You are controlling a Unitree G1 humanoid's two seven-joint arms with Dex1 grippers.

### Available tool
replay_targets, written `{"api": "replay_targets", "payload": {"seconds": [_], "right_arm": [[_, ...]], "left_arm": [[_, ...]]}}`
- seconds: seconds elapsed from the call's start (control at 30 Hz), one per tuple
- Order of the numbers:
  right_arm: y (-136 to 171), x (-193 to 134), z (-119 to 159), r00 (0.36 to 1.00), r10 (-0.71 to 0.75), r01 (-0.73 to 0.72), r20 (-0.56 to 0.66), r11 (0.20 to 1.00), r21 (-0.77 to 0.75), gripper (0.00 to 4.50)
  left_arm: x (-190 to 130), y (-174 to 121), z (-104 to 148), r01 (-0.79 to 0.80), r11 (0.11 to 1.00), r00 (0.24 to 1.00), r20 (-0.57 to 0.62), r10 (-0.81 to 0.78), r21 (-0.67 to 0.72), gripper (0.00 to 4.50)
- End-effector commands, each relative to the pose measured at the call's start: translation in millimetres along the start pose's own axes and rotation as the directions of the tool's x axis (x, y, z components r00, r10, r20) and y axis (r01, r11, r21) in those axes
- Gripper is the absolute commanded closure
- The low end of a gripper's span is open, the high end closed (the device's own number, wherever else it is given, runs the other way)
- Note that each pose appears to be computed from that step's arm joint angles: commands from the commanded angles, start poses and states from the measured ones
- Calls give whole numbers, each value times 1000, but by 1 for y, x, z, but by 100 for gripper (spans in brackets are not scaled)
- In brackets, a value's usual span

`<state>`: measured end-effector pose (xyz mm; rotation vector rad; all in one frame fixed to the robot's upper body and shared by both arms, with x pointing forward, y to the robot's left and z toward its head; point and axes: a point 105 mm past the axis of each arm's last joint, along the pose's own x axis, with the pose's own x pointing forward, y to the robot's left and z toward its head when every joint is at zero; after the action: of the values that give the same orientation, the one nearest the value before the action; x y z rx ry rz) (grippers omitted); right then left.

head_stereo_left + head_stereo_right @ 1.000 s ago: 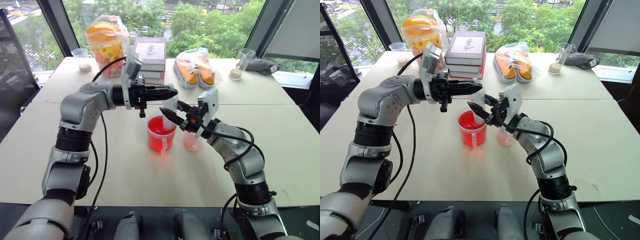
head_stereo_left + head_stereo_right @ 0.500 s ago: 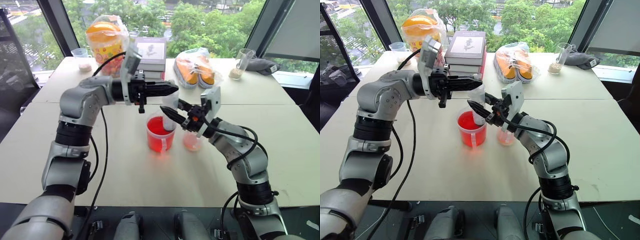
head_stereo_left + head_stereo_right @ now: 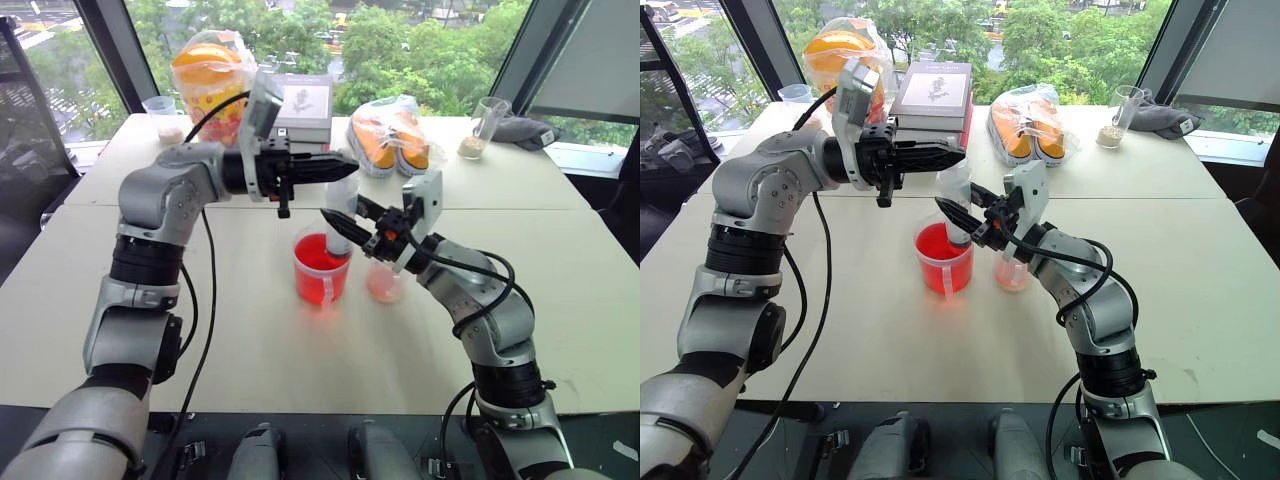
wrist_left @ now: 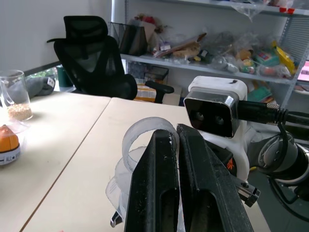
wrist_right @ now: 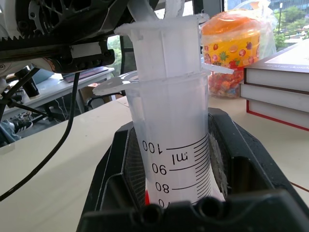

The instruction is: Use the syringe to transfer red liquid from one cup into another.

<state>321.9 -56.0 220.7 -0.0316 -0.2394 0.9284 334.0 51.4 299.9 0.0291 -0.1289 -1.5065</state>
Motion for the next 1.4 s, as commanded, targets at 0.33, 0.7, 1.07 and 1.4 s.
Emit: {"api": "replay_targets", "payload": {"seconds": [0.33,0.7,1.07,1.4], "right_arm": [[29,9,-5,990,138,-137,-16,990,19,307],[29,10,-4,990,144,-143,-14,990,14,307],[25,14,35,987,149,-147,64,989,-36,307],[18,10,56,986,137,-132,94,989,-65,307]], "left_arm": [[-6,0,50,-52,984,995,95,36,171,448],[-8,0,53,-62,981,994,101,44,183,448],[-18,-9,21,-18,996,1000,-3,18,93,386],[-51,-7,0,-99,991,989,-103,108,90,3]]}}
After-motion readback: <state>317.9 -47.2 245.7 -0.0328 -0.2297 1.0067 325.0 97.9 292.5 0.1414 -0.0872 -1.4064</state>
